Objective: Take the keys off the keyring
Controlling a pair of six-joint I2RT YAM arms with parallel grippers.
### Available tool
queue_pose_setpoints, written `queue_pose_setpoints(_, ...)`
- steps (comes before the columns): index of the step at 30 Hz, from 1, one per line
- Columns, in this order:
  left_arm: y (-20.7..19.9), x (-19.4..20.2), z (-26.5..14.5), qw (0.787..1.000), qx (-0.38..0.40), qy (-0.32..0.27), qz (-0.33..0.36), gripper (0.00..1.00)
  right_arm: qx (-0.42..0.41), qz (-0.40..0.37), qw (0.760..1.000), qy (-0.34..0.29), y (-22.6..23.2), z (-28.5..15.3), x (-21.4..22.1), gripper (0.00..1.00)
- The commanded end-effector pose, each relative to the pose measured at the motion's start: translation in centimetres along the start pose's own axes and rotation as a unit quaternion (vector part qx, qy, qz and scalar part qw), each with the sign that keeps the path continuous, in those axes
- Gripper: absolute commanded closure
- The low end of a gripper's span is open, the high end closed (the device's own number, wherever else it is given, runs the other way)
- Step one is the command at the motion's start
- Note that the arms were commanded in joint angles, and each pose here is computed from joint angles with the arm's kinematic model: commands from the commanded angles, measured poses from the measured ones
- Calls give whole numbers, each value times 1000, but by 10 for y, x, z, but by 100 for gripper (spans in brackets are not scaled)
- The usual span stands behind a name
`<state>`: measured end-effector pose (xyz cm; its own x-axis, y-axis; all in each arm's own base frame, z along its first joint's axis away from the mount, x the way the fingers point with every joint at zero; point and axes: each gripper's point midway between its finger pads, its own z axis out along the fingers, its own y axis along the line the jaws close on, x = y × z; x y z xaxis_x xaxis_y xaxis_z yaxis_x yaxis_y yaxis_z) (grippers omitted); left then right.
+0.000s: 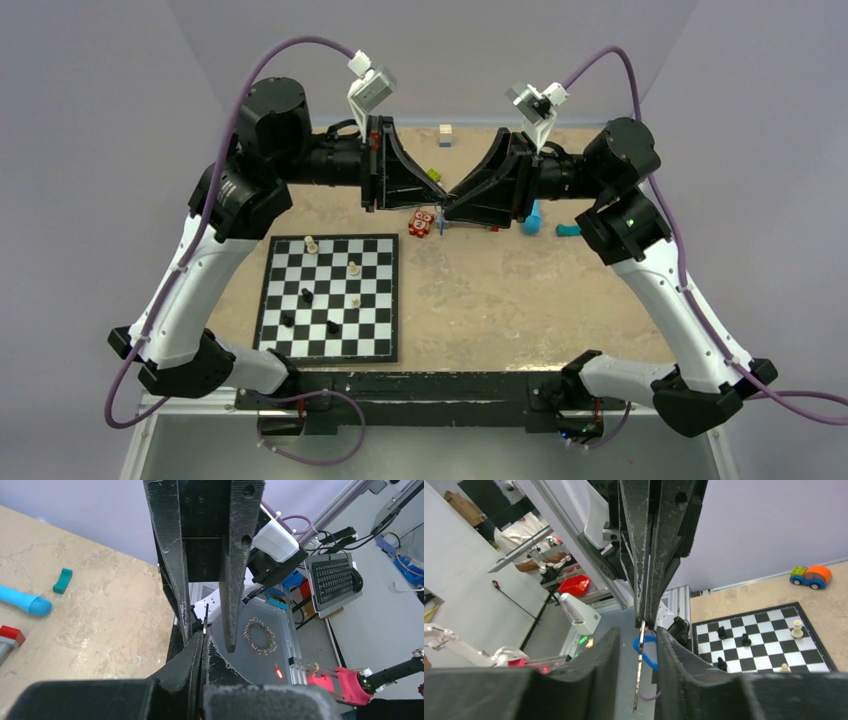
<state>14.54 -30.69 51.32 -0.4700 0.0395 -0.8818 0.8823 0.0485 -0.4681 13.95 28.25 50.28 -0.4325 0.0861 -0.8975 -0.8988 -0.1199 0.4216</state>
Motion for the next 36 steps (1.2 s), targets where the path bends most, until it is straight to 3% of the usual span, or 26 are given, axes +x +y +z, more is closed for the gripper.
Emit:
queue_pose_setpoints(1, -15, -19, -2, 999, 14, -44, 13, 100, -25, -27, 999, -11, 16, 0, -11, 60)
queue_pose_setpoints(4, -17, -19, -4, 999, 12, -47, 15, 100, -33, -29, 999, -10, 20, -1, -12, 56)
queue_pose_setpoints(20, -25, -25, -16, 997, -2, -67, 27, 100, -50, -37, 998, -7, 31, -7, -15, 55)
queue_pose_setpoints(36, -20, -27, -12, 997, -7, -74, 24, 100, -37, -24, 998, -32, 23, 1, -33, 68)
